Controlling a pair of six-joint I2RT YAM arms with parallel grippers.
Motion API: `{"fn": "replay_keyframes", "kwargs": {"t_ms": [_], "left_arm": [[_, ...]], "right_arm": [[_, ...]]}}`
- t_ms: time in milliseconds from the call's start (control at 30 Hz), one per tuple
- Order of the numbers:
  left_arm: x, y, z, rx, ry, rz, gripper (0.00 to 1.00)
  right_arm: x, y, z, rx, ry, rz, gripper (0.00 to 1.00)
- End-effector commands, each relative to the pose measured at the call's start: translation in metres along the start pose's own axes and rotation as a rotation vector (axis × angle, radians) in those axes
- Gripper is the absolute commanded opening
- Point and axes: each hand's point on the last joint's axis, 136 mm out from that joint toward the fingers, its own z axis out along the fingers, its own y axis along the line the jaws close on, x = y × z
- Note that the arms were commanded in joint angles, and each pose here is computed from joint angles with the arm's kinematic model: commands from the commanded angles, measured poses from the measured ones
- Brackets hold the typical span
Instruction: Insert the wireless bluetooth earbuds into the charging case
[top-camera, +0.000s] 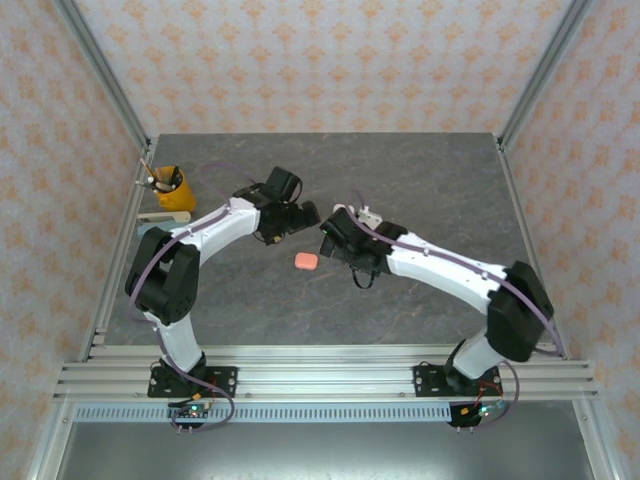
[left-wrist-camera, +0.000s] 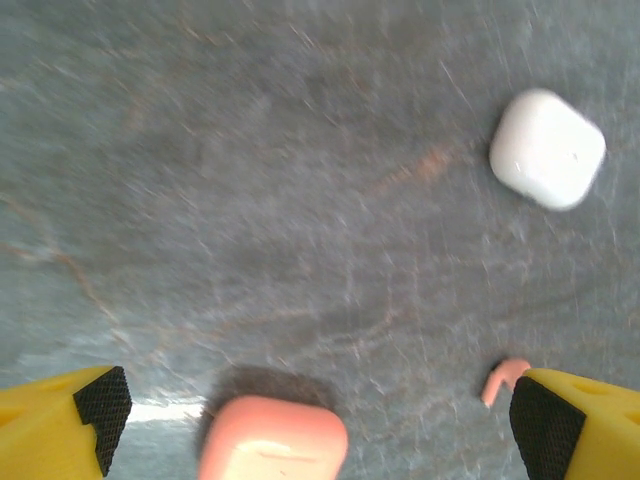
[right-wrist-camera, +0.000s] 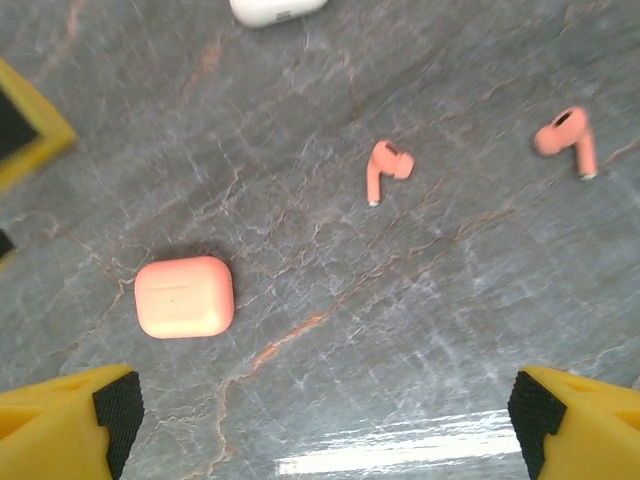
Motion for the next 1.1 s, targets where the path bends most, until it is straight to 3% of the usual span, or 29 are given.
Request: {"fn": "replay_keyframes", "kwargs": {"t_ms": [0,233,433,700,1067], "left_arm": [[-0.027,0.024,-0.022,-0.027,-0.070,-0.036,1.00],[-0.055,0.066,-0.047,-0.018,-0.123,-0.144,1.00],[-0.058,0.085,-0.052,0.020,-0.130,-0.215,1.00],[-0.055,0.104,-0.048,0.056,-0.118,-0.279,1.00],[-0.059,0.115,-0.049,0.081,-0.119,-0.315,1.00]], "right_arm": [[0.011,0.006,0.010,0.055,0.097,-0.048,0.93],[0.015,0.037,0.037,0.125,0.177,-0.066,0.93],[0.017,0.060,0.053,0.184,0.223,-0.117,0.98],[0.023,0.074,0.074,0.216,0.272,-0.171,0.99],[0.039,0.084,0.103,0.225,0.339,-0.205,0.93]]}}
